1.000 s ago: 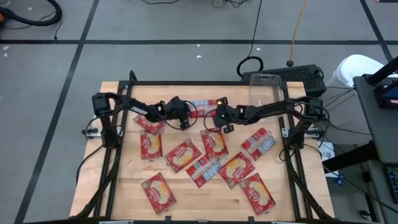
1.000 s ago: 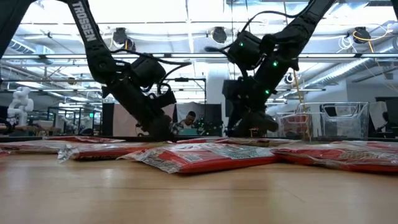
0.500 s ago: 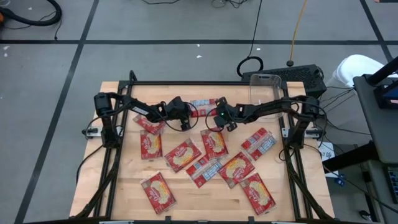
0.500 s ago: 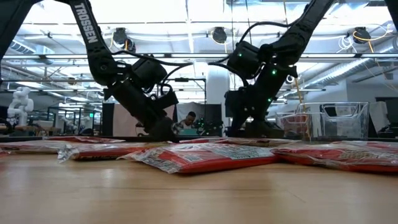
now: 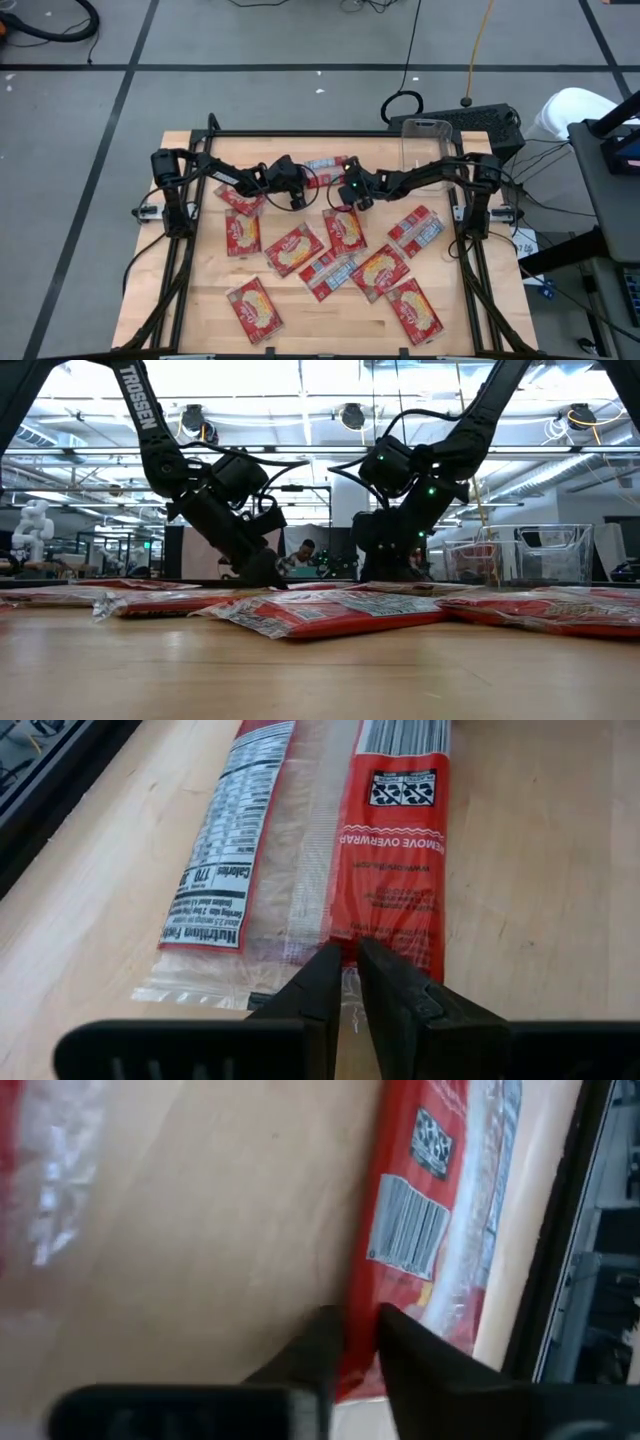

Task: Sort popcorn bags into baskets
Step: Put the red popcorn bag into the transparent bin

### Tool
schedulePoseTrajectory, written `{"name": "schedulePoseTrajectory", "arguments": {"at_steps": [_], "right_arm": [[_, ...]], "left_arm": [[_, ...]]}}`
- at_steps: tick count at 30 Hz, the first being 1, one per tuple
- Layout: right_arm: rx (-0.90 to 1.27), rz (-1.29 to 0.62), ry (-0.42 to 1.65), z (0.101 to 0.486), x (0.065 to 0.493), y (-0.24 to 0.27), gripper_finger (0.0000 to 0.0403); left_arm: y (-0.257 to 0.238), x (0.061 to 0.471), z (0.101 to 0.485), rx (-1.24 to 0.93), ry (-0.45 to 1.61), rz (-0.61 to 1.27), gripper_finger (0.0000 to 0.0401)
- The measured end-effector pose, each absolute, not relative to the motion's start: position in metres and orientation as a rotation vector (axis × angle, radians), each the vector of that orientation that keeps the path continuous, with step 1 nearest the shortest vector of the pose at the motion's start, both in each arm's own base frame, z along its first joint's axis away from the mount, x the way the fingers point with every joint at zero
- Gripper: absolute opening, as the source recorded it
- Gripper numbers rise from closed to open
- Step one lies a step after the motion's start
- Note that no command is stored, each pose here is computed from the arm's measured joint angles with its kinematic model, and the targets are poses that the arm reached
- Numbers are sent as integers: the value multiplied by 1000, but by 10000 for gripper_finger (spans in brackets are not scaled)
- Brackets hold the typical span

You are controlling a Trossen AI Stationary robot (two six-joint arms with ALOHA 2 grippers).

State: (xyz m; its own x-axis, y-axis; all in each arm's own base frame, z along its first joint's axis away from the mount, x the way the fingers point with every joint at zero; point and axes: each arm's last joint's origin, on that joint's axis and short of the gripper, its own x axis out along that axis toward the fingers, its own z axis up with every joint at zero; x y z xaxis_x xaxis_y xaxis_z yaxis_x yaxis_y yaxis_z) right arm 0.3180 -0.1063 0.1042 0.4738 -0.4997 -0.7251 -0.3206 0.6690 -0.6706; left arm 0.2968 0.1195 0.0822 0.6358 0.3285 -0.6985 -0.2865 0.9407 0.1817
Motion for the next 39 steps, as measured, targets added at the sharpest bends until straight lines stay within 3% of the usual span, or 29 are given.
{"name": "schedulePoseTrajectory", "arguments": {"at_steps": [3, 11, 18, 23, 26, 31, 39], "right_arm": [[-877, -177, 1133, 104, 317, -107, 10], [-731, -295, 1070, 125, 314, -100, 2], [-495, -378, 949, 155, 308, -96, 0], [-352, -365, 880, 165, 305, -94, 0], [-284, -346, 858, 170, 303, -92, 0], [-264, -321, 850, 171, 303, -91, 0], [-257, -298, 894, 169, 299, -92, 0]], "left_arm": [[119, 297, 85, 48, 797, 354, 51], [91, 295, 139, 142, 709, 299, 65], [61, 300, 171, 304, 593, 294, 162], [51, 311, 161, 472, 583, 276, 242], [54, 319, 152, 534, 551, 309, 264], [70, 326, 133, 636, 570, 362, 251], [94, 327, 114, 586, 654, 308, 208]]}}
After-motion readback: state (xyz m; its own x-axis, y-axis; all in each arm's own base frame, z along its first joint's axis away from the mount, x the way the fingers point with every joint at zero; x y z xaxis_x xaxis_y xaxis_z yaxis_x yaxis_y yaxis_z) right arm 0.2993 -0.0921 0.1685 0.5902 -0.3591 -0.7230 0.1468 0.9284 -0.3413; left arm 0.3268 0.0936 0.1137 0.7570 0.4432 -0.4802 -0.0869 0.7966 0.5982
